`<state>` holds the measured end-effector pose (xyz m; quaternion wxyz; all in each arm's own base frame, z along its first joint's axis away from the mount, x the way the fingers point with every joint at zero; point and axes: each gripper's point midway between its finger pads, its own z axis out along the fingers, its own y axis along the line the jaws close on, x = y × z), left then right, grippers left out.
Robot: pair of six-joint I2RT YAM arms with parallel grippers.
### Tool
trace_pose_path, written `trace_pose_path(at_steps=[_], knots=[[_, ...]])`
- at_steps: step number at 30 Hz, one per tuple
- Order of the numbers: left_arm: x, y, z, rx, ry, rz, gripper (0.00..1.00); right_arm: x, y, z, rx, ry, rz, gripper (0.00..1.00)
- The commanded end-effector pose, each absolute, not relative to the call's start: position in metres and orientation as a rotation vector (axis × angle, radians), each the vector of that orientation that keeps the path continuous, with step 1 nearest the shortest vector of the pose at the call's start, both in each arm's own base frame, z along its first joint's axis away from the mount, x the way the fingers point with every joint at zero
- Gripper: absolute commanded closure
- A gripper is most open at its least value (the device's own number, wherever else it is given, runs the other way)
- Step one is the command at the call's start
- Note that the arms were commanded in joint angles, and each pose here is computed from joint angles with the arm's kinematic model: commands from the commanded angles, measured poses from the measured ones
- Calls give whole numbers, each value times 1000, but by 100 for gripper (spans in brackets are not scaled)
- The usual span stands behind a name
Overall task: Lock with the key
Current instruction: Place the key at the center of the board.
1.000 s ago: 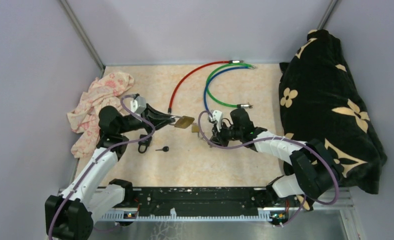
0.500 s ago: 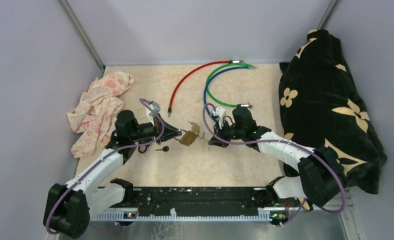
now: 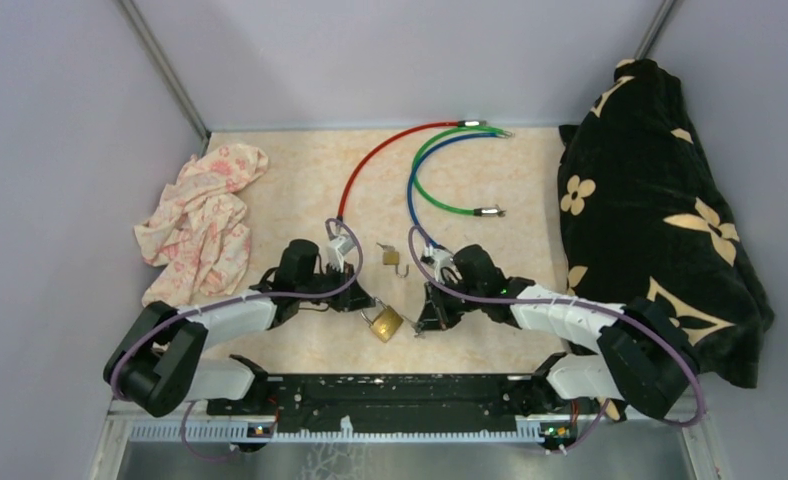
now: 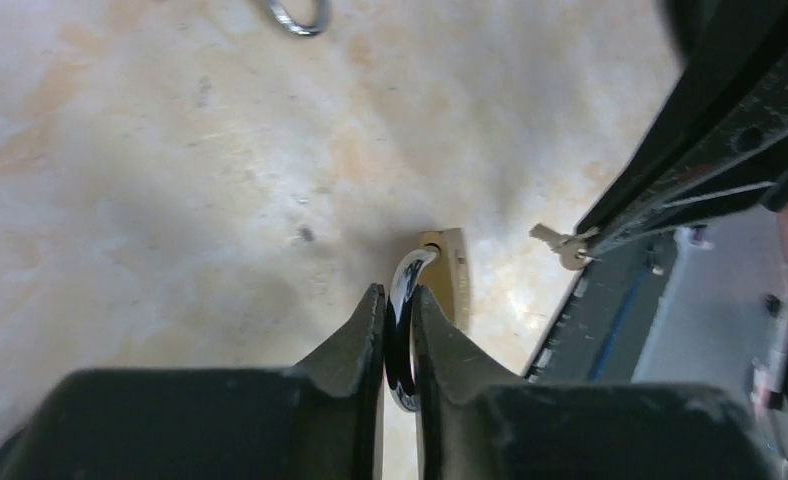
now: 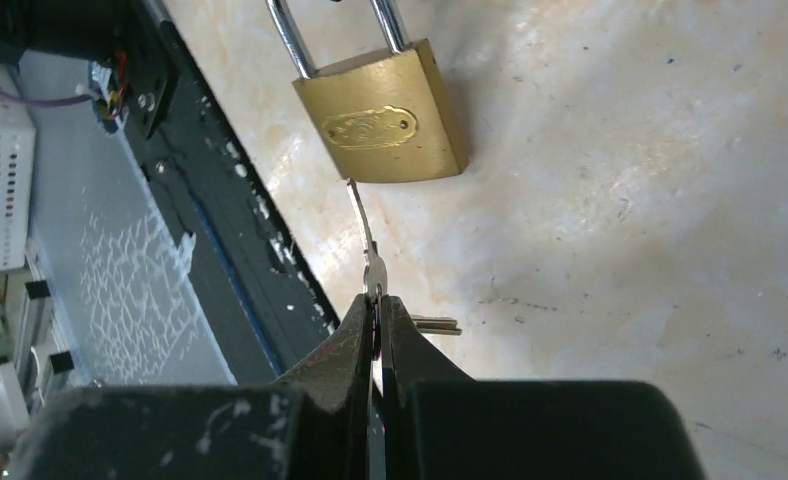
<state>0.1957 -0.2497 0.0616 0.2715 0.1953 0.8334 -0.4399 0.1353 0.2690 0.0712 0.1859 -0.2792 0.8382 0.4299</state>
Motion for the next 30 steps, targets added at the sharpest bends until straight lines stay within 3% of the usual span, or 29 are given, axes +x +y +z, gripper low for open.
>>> trace_pose_path(at_steps=[1,4,6,8,10,11,12,17,22,26,28,30], knots=[[202,-237,39,455,2329,-1041,72,157,283,71,-685,2361,1192,100],[202,-234,37,437,2335,-1023,48,168,282,59,-671,2409,1119,100],[203,-233,38,432,2327,-1014,39,175,278,51,-648,2449,1045,100],[204,-229,40,412,2321,-985,32,179,274,43,-631,2490,980,92],[206,-224,42,385,2310,-955,24,182,275,46,-642,2495,963,74],[206,-223,44,381,2298,-949,6,185,275,48,-648,2492,951,67],[206,-221,47,378,2283,-945,2,188,274,49,-648,2495,926,61],[214,-211,65,279,2188,-910,1,211,261,65,-650,2485,724,50],[240,-189,115,42,1881,-1003,1,245,250,95,-596,2418,526,46],[262,-143,127,-122,1780,-848,1,285,249,121,-504,2349,375,44],[271,-119,134,-245,1732,-803,1,302,257,122,-456,2352,351,34],[275,-106,145,-293,1678,-787,1,314,270,119,-430,2363,364,34]])
